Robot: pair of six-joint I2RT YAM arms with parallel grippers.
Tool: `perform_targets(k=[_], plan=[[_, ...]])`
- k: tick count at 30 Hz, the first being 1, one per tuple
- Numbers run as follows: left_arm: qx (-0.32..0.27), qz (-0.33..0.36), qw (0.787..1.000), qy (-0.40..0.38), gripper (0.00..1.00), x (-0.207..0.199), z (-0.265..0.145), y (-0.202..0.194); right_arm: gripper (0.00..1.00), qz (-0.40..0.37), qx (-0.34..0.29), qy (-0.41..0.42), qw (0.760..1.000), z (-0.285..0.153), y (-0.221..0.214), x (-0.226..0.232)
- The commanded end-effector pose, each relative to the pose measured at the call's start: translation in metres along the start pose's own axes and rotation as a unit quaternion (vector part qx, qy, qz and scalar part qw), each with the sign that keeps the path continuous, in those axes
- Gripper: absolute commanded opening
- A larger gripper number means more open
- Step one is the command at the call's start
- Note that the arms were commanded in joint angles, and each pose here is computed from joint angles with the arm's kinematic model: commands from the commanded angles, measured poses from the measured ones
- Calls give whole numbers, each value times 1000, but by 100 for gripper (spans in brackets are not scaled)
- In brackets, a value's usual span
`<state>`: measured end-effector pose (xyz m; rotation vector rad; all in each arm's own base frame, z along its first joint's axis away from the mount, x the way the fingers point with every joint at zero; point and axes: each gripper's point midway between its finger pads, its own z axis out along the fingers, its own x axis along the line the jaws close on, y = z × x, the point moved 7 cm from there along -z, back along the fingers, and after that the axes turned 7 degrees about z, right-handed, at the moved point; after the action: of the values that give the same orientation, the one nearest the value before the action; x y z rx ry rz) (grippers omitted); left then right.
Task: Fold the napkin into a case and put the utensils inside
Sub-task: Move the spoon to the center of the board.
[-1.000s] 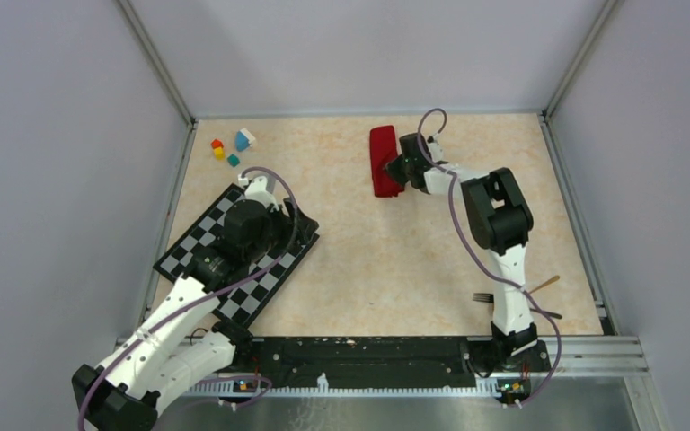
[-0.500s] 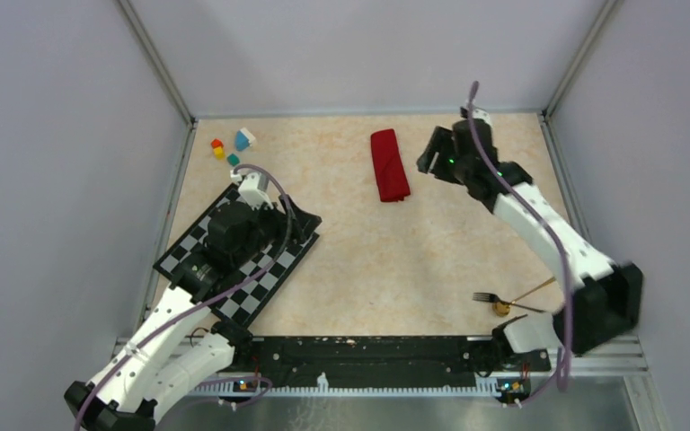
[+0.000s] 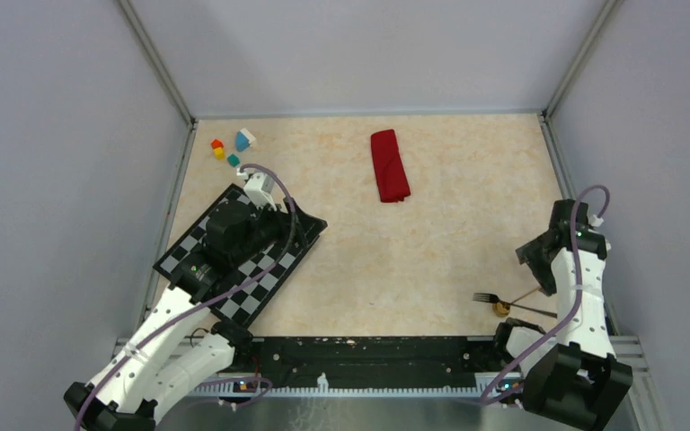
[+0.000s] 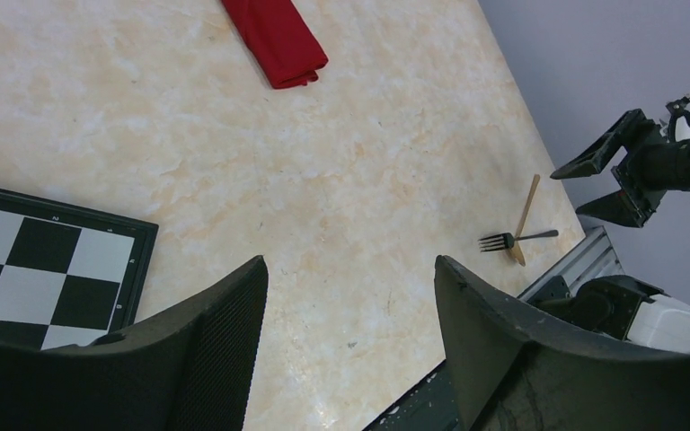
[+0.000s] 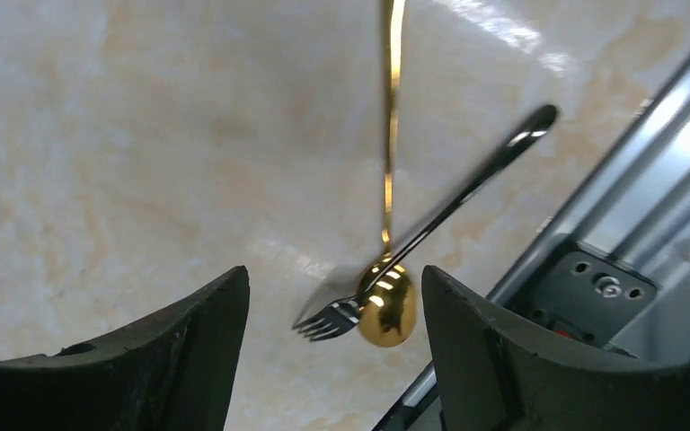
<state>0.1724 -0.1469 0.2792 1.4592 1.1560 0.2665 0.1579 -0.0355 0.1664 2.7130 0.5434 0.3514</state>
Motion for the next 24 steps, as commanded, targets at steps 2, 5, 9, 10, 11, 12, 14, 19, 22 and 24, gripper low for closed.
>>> perform_targets(k=[2, 5, 9, 10, 11, 12, 14, 19, 22, 24], plan=[[-26, 20, 998, -47, 73, -15, -4, 20, 72, 85, -62, -95, 990, 6, 20, -30], [-14, 20, 998, -57, 73, -19, -2, 20, 74, 106, -61, -112, 986, 22, 21, -34], [0, 23, 998, -65, 73, -22, 0, 23, 75, 119, -43, -135, 983, 40, 20, -39], [0, 24, 998, -65, 73, -23, -1, 24, 76, 120, -41, -136, 983, 43, 20, -40], [-2, 25, 998, -62, 73, -23, -2, 26, 76, 119, -37, -132, 983, 47, 20, -39], [-2, 26, 998, -60, 73, -23, -3, 26, 75, 118, -34, -131, 984, 49, 19, -39], [-9, 25, 998, -55, 73, -23, -4, 28, 75, 116, -29, -128, 985, 56, 19, -37], [-15, 16, 998, -54, 73, -24, -7, 30, 66, 93, -16, -83, 992, 73, 17, -26], [-15, 16, 999, -50, 73, -23, -9, 30, 65, 88, -17, -62, 994, 79, 16, -23], [-15, 17, 999, -46, 73, -23, -11, 30, 63, 88, -8, -62, 994, 83, 12, -23]])
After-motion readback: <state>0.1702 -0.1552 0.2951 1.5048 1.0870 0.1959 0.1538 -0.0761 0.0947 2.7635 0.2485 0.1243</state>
